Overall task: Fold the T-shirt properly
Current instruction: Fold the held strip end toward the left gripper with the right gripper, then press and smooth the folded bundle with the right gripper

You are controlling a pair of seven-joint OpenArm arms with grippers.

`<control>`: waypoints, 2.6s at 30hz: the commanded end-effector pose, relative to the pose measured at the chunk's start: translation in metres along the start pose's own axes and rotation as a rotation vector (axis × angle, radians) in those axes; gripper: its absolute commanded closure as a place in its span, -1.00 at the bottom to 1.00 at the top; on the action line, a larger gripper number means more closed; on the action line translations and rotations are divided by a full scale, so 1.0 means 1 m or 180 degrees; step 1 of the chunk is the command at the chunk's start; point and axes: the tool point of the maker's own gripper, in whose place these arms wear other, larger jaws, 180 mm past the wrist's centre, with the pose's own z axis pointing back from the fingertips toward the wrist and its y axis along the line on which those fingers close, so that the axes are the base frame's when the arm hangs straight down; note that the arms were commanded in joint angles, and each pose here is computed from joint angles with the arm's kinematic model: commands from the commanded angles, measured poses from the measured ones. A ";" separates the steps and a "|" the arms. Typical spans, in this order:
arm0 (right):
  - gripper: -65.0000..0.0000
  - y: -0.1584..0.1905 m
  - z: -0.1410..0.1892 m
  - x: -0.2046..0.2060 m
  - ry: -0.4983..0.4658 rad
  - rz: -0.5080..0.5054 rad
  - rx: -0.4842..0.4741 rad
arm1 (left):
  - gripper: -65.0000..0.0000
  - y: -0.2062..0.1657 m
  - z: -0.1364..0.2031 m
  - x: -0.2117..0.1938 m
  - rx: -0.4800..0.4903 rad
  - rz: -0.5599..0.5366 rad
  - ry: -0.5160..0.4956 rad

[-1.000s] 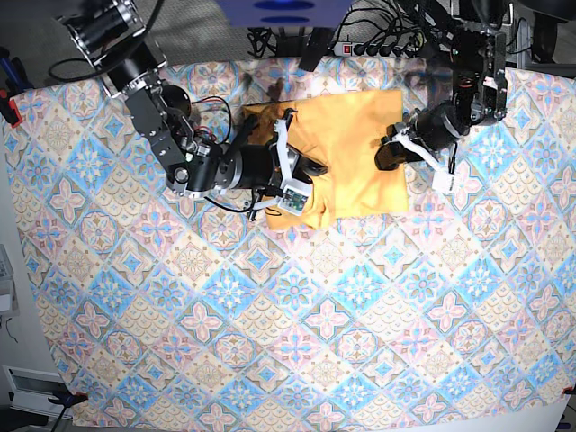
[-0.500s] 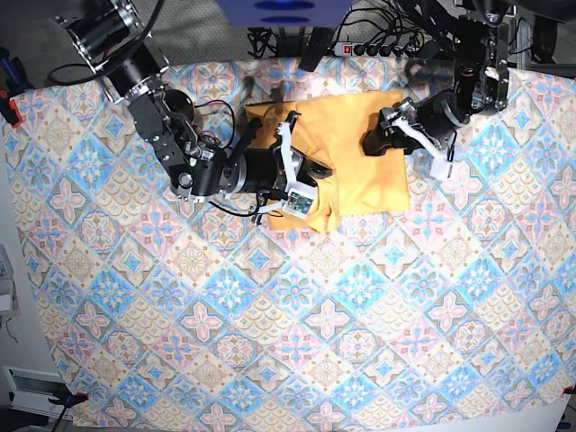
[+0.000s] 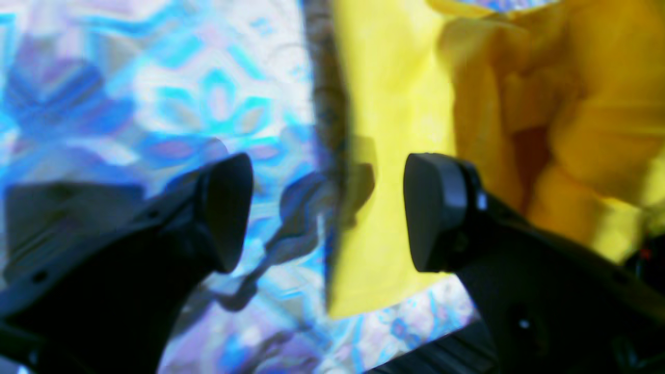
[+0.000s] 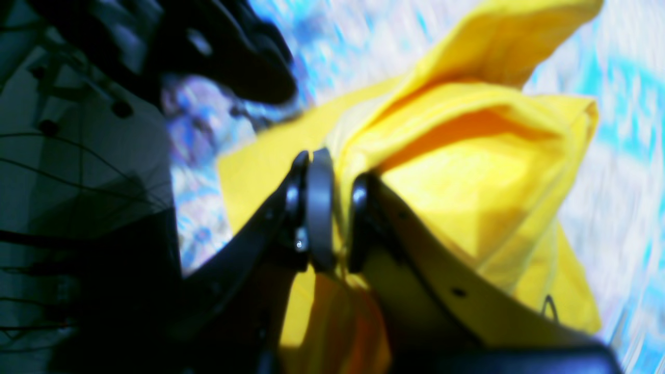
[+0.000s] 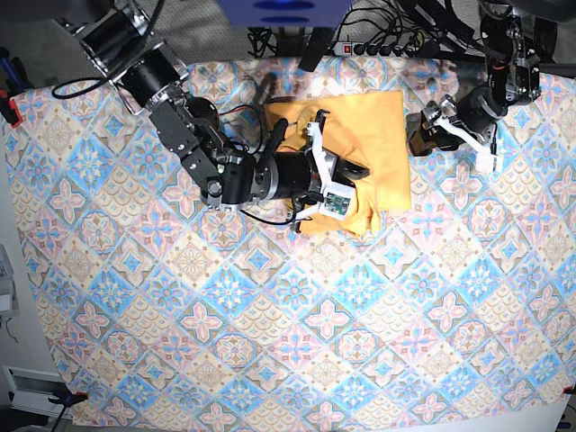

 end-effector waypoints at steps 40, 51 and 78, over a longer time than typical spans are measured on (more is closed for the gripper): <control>0.88 -0.050 0.047 -0.065 -0.0010 -0.0665 -0.0759 | -0.35 0.008 0.010 0.013 0.0061 -0.0007 -0.0145; 0.88 0.019 -0.012 -0.031 -0.0001 -0.0269 -0.0060 | -0.35 0.000 0.004 0.017 -0.0013 -0.0044 -0.0157; 0.88 -0.041 -0.031 -0.041 0.0246 -0.0324 -0.0342 | -0.35 0.003 0.009 0.012 0.0003 -0.0036 -0.0131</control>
